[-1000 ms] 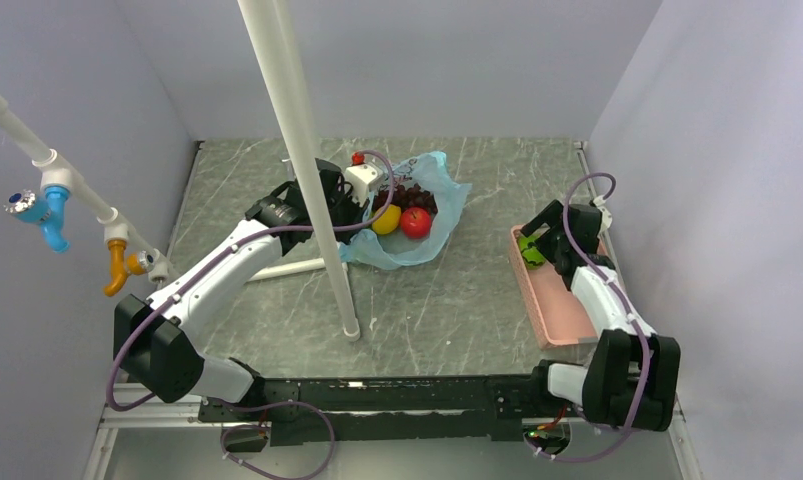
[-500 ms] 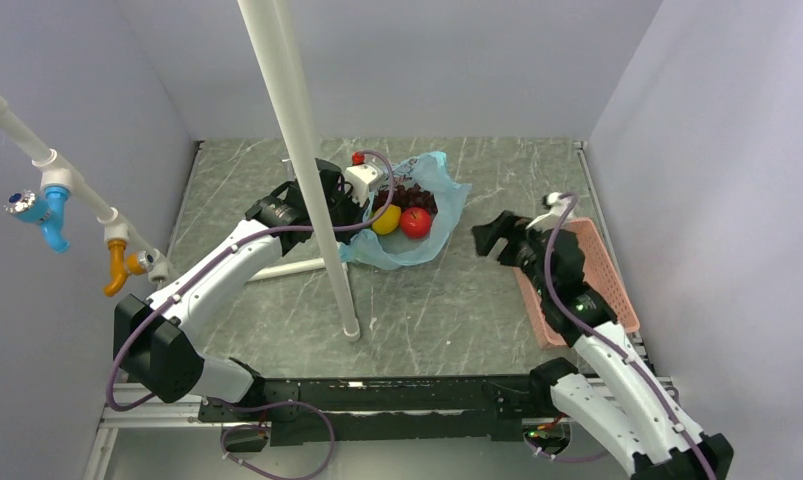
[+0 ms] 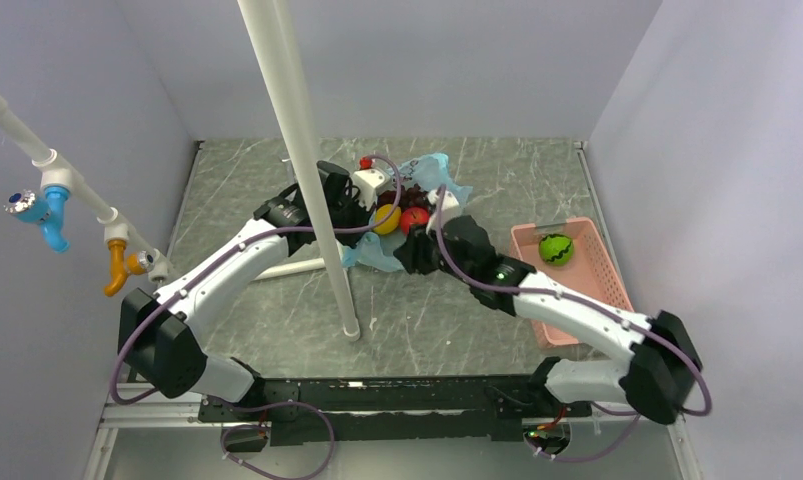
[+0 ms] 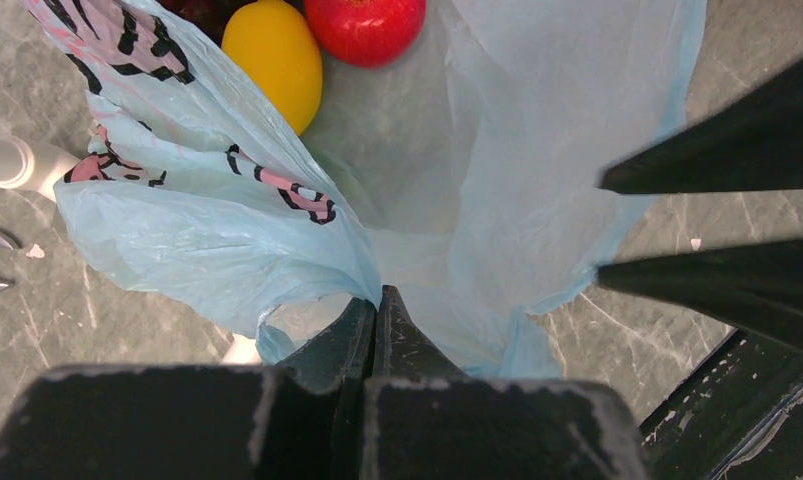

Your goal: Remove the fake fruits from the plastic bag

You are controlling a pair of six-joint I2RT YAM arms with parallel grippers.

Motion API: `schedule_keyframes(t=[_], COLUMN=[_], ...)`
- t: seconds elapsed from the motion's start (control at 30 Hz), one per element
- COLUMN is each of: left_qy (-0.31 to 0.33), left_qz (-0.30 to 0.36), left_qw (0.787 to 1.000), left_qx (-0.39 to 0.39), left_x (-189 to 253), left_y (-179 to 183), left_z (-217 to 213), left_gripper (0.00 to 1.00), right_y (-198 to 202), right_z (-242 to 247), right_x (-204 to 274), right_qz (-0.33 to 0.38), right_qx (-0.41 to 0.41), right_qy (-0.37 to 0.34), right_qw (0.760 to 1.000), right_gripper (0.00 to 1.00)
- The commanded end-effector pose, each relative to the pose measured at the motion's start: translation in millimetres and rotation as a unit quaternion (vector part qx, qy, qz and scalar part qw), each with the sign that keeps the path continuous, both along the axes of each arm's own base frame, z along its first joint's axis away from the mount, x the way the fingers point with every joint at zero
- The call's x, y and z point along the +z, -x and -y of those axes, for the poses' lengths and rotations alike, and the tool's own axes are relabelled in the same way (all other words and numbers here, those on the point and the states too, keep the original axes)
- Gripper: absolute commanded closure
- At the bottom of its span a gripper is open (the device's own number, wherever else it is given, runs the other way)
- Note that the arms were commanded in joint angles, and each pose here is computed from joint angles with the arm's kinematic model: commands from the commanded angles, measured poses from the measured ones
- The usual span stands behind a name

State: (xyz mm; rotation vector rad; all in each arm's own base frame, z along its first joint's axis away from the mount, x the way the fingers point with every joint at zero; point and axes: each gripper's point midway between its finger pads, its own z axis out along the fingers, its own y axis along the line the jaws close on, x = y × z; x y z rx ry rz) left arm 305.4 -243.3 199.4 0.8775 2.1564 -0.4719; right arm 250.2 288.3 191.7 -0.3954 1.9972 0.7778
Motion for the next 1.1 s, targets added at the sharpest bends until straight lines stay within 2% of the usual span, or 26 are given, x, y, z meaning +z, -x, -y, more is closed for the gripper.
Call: schedule_keyframes(t=[0.0, 0.1, 0.27, 0.4, 0.5, 0.7, 0.9, 1.07], left_qy=[0.009, 0.02, 0.033, 0.032, 0.032, 0.021, 0.022, 0.019], left_qz=[0.016, 0.03, 0.019, 0.013, 0.013, -0.006, -0.005, -0.007], left_qw=[1.0, 0.999, 0.999, 0.999, 0.999, 1.0, 1.0, 1.0], left_qx=[0.005, 0.011, -0.006, -0.01, -0.008, -0.011, -0.01, -0.009], left_x=[13, 17, 17, 15, 12, 2, 1, -1], left_y=[-4, -4, 2, 4, 2, 1, 0, -1], left_z=[4, 6, 15, 17, 18, 20, 21, 21], left_gripper=[1.0, 1.0, 1.0, 1.0, 1.0, 1.0, 1.0, 1.0], right_y=[-57, -82, -125, -147, -162, -189, -205, -214], right_z=[-9, -10, -13, -17, -12, 4, 19, 27], right_x=[42, 33, -16, -35, -52, -83, -99, -130], right_qz=[0.046, 0.064, 0.08, 0.109, 0.096, 0.078, 0.084, 0.036], right_qx=[-0.107, -0.144, -0.196, -0.217, -0.246, -0.279, -0.269, -0.257], right_qy=[-0.02, 0.008, 0.096, 0.107, 0.109, 0.138, 0.186, 0.211], right_qw=[0.993, 0.987, 0.973, 0.964, 0.958, 0.947, 0.941, 0.942], right_gripper=[0.71, 0.69, 0.68, 0.66, 0.64, 0.45, 0.17, 0.09])
